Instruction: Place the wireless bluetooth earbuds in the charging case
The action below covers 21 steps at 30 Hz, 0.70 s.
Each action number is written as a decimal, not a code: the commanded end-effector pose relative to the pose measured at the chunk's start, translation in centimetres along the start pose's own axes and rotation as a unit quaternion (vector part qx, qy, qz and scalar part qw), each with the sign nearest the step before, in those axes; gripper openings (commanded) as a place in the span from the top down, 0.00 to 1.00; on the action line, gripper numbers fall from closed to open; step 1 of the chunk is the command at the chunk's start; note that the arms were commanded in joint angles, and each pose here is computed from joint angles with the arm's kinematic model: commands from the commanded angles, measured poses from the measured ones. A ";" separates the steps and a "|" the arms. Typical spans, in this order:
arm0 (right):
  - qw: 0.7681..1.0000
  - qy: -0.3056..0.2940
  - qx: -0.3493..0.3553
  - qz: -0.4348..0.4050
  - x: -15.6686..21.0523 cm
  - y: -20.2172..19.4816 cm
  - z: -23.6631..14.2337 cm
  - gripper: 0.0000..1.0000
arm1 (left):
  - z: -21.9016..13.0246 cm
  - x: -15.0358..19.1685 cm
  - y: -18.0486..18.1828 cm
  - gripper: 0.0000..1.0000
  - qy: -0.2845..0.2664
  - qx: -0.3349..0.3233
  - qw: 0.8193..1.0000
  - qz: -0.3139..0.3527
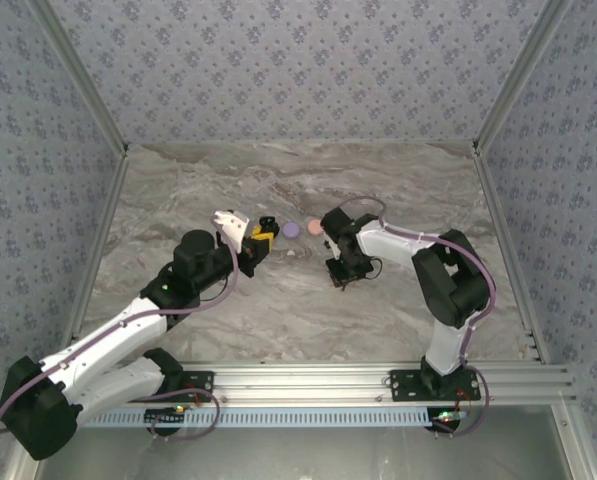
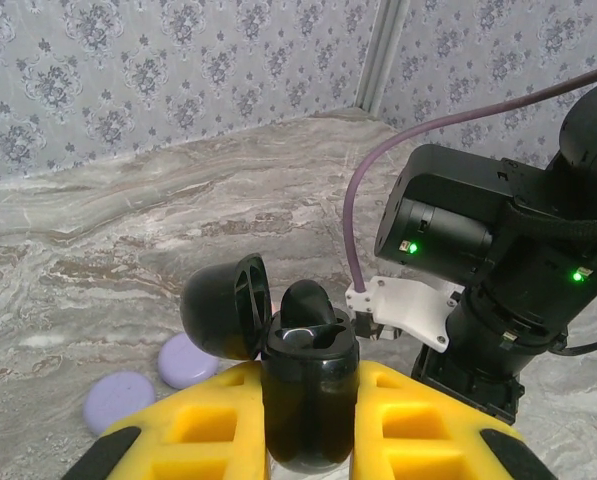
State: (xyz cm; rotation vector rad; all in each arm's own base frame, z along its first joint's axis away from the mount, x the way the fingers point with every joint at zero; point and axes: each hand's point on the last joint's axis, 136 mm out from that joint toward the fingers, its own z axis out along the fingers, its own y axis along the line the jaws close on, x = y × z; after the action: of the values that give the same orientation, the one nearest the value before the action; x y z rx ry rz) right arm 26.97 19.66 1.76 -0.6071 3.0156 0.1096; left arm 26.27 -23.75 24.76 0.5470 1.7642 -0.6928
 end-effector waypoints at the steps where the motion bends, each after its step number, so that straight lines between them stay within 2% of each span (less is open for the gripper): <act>1: 0.999 0.034 0.022 0.001 1.2 -0.6 0.3 0.69 | -0.4 -1.2 0.1 1.00 -0.017 -0.005 1.000 0.011; 21: 0.998 0.050 0.047 0.003 2.1 -1.3 0.7 0.69 | -0.6 -1.0 0.2 1.00 -0.014 -0.008 1.000 0.010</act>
State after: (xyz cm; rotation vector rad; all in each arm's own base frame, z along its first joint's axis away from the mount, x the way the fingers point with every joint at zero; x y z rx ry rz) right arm 26.53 19.13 1.62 -0.6249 3.0381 0.0431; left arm 26.20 -23.60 24.48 0.5532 1.7751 -0.6808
